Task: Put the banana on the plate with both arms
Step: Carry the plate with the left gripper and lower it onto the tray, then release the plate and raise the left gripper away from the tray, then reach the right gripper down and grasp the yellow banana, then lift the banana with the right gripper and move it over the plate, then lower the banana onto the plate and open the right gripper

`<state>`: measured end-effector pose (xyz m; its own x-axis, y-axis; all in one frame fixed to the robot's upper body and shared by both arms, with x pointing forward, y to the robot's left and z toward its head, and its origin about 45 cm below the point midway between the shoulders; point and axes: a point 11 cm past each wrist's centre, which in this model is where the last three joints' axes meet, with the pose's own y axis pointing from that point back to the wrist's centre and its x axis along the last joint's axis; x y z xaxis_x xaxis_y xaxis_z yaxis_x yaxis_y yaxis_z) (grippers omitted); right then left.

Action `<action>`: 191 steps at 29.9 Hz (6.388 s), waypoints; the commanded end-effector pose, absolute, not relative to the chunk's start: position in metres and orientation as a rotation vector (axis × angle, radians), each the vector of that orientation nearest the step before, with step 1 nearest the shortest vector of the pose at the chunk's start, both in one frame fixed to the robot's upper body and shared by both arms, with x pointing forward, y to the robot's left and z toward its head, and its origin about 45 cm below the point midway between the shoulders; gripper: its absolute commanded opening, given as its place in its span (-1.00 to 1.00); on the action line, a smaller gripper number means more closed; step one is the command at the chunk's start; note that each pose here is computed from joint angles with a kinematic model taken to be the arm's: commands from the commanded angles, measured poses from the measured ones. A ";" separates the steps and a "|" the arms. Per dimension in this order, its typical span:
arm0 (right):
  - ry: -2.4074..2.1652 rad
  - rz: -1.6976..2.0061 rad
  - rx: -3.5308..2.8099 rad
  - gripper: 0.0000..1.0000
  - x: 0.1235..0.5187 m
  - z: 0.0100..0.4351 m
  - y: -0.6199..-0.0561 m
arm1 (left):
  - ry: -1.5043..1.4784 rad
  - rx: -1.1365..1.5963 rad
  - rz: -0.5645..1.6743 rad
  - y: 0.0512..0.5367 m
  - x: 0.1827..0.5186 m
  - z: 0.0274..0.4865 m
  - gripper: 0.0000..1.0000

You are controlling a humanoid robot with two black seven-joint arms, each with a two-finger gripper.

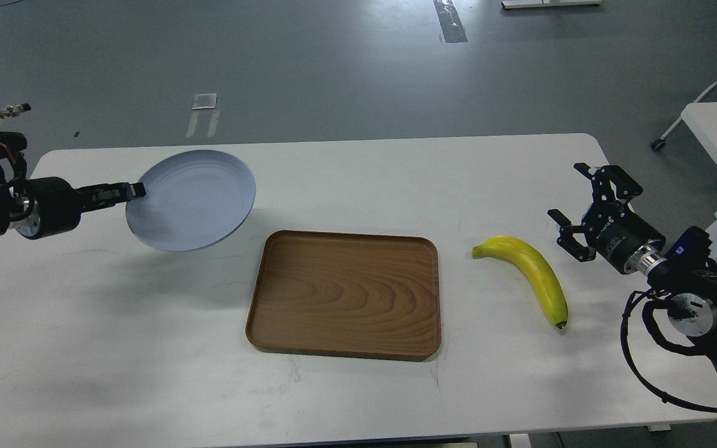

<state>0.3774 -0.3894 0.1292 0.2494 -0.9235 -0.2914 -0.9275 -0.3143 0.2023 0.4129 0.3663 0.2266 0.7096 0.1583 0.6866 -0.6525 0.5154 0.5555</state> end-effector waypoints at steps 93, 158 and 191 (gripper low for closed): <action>0.060 -1.137 -4.260 0.87 0.379 0.160 -0.368 | 0.150 -0.052 0.970 0.295 0.438 0.215 0.95; -0.428 -1.295 -3.853 -0.63 0.397 0.161 -0.121 | 0.138 -0.060 0.978 0.301 0.440 0.222 0.95; 1.318 -0.183 -3.337 0.94 0.438 0.209 -0.305 | 0.150 -0.071 0.975 0.296 0.439 0.219 0.95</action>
<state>0.4476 -0.2794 0.2223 0.7974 -0.4943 0.3461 -0.6029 -0.6763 0.4233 0.4391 0.3017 0.2215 0.5475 0.8234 -0.1489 -0.8318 0.5550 0.0105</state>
